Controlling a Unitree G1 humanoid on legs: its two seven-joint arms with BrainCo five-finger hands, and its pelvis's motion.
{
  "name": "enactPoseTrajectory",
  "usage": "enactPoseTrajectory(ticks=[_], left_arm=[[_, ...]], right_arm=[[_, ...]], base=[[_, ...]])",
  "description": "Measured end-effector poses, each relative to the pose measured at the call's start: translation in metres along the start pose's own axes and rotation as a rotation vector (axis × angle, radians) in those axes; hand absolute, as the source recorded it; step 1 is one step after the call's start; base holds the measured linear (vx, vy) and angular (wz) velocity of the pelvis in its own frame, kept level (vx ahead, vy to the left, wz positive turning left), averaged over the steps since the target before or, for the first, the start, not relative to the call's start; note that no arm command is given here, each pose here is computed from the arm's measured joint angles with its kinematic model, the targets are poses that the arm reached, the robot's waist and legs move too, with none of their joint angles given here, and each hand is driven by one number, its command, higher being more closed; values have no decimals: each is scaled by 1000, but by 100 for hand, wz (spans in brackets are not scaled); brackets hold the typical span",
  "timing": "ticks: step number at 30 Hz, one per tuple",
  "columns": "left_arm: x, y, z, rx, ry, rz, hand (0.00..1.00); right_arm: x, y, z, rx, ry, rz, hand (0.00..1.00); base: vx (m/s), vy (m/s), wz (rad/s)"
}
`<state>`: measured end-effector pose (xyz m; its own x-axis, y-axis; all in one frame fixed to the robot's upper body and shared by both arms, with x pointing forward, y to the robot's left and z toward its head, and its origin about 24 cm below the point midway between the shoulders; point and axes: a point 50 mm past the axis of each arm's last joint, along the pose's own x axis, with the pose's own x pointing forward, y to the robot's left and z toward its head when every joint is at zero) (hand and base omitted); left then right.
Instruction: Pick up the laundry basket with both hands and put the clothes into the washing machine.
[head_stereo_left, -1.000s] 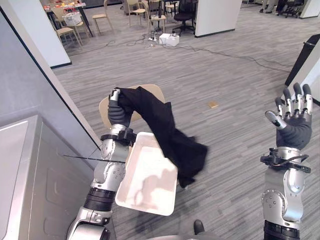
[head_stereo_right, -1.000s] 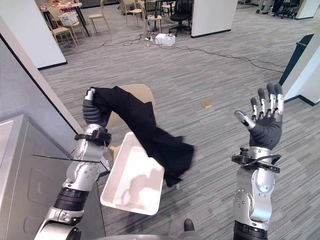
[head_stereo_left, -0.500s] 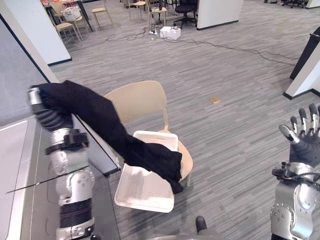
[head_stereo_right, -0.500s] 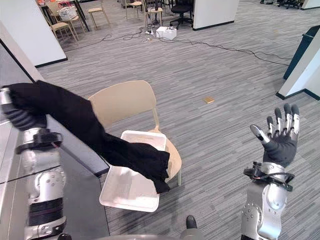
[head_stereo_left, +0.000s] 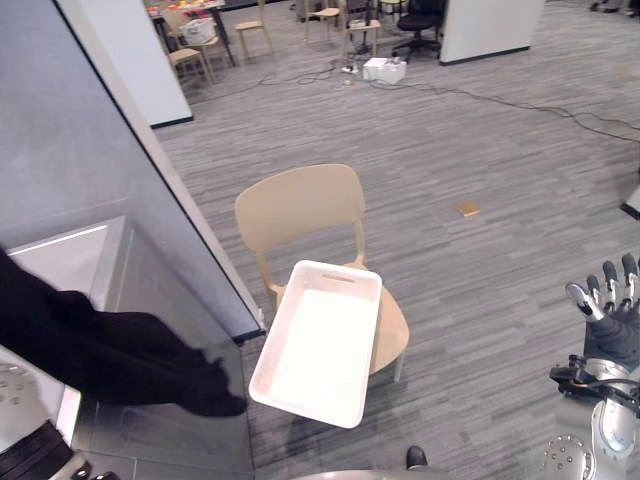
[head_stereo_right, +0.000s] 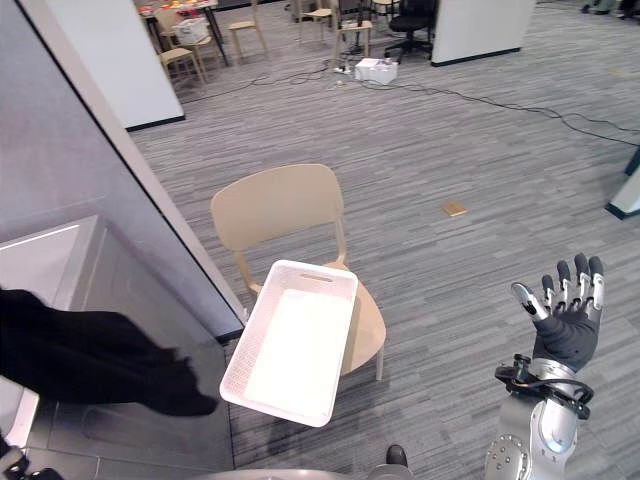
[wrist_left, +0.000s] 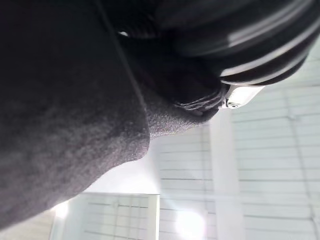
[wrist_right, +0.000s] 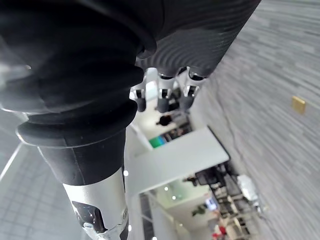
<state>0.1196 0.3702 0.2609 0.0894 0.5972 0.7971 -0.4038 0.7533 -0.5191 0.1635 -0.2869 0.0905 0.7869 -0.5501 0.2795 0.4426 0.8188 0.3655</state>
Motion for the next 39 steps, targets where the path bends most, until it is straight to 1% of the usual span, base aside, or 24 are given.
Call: enactPoseTrajectory(ticks=[1,4,6,9,13,18,20,22,24,26,27,29,31,32,33,34,35,37,39], left_arm=[[8,3,11,39,-49,-9,100],[23,8,28,92,-130,-6,100],[30,17,37,134,-164,21,100],[40,34,54,197,-227,98,100],[48,50,67,262,-258,160,100],[47,86,76,390,-222,269,100],[43,116,90,472,-206,374,100],[35,133,100,488,-199,447,100],[15,151,108,518,-177,520,100],[-20,170,110,520,-122,623,100],[-46,177,111,522,-89,683,100],[-70,175,110,510,-54,718,100],[-85,171,109,509,-17,728,100],[-90,165,101,486,13,720,100],[-93,152,89,442,52,677,100],[-94,148,86,431,62,666,100],[-97,137,75,386,102,629,100],[-103,124,59,333,164,584,100],[-110,115,42,274,210,567,100]], right_arm=[[0,-2,0,-2,-1,-7,0],[0,-7,4,-5,-20,-34,0],[0,-8,5,9,-34,-46,0],[-1,-10,8,13,-50,-63,0],[-1,-12,8,25,-55,-76,0],[-3,-15,-5,52,-2,-95,0],[-6,-13,-12,74,26,-98,0],[-7,-11,-14,82,33,-96,0],[-9,-9,-17,95,42,-98,0],[-14,-7,-22,111,65,-106,0],[-17,-3,-25,128,79,-101,0],[-21,4,-23,145,79,-91,0],[-19,11,-17,158,56,-71,0],[-18,13,-12,163,32,-67,0],[-18,14,-8,164,16,-66,0],[-18,14,-8,163,15,-69,0],[-18,13,-8,161,13,-77,0],[-17,10,-9,157,17,-94,0],[-16,1,-13,149,25,-146,0]], base=[[4,-4,25],[-7,-5,31],[-29,-10,23],[-25,-9,16],[-13,-13,20],[-28,-18,15],[-18,-30,20],[-5,-27,30],[-5,-21,38],[4,-17,52],[0,1,57],[-10,25,54],[-13,28,38],[6,-2,66],[17,-11,61],[28,7,66],[32,34,37],[54,41,49],[43,15,41]])
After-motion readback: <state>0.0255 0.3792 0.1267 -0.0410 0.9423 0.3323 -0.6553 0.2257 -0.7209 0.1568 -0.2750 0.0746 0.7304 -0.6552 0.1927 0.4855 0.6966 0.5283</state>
